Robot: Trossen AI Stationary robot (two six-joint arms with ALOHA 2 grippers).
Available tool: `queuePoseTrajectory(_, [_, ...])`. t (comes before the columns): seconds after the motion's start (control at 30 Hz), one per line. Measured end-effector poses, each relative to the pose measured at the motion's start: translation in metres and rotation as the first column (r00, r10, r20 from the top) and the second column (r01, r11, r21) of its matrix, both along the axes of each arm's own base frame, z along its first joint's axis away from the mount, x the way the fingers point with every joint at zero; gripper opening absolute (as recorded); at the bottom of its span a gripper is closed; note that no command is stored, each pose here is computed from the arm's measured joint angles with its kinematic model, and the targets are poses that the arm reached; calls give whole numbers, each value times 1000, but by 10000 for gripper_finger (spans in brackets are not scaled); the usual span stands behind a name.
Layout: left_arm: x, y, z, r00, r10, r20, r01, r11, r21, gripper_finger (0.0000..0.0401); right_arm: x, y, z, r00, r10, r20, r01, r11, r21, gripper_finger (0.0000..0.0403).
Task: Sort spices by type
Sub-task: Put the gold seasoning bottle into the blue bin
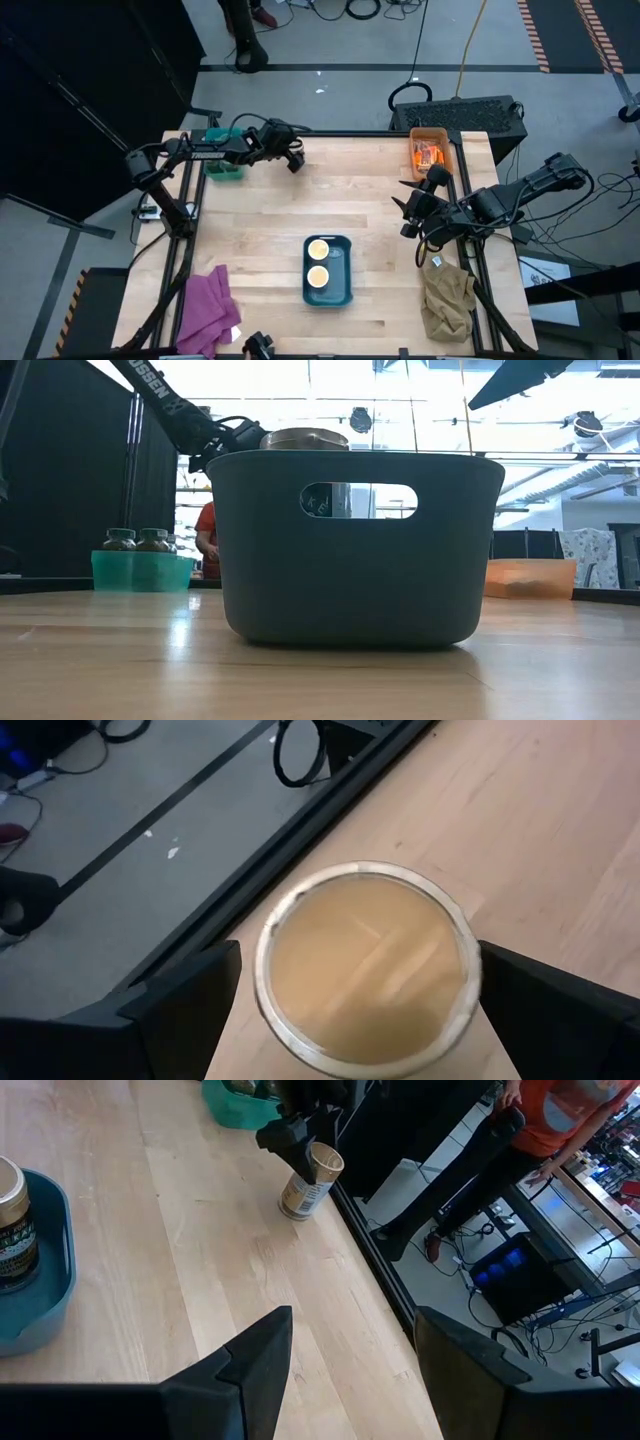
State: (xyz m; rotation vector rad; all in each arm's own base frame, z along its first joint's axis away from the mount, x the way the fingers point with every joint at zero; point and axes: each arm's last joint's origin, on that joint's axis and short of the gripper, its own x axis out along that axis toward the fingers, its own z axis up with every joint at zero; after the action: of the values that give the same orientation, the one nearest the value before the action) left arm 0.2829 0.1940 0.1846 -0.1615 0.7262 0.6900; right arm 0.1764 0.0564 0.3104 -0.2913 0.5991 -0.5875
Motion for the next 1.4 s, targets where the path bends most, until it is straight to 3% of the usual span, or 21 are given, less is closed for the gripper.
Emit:
queuePoseTrajectory(0.2, [1, -1, 0, 1000, -13, -5, 13, 1000, -3, 385, 0, 0, 0, 1000, -1, 0, 1, 1000, 0, 194])
queuePoseTrajectory(0.7, [1, -1, 0, 1000, -10, 2, 10, 1000, -9, 291, 0, 0, 0, 1000, -1, 0, 1, 1000, 0, 194])
queuePoseTrajectory(1.0, [1, -5, 2, 1000, -11, -2, 11, 1000, 0, 288, 0, 0, 0, 1000, 0, 0, 0, 1000, 0, 194])
queuePoseTrajectory(1.17, [4, -19, 25, 998, -33, 62, 31, 999, 26, 287, 0, 0, 0, 1000, 1, -7, -1, 1000, -5, 194])
queuePoseTrajectory(1.4, [9, -69, 78, 983, -134, 125, 121, 987, 105, 287, 0, 0, 0, 1000, 1, -8, -1, 1000, -7, 194])
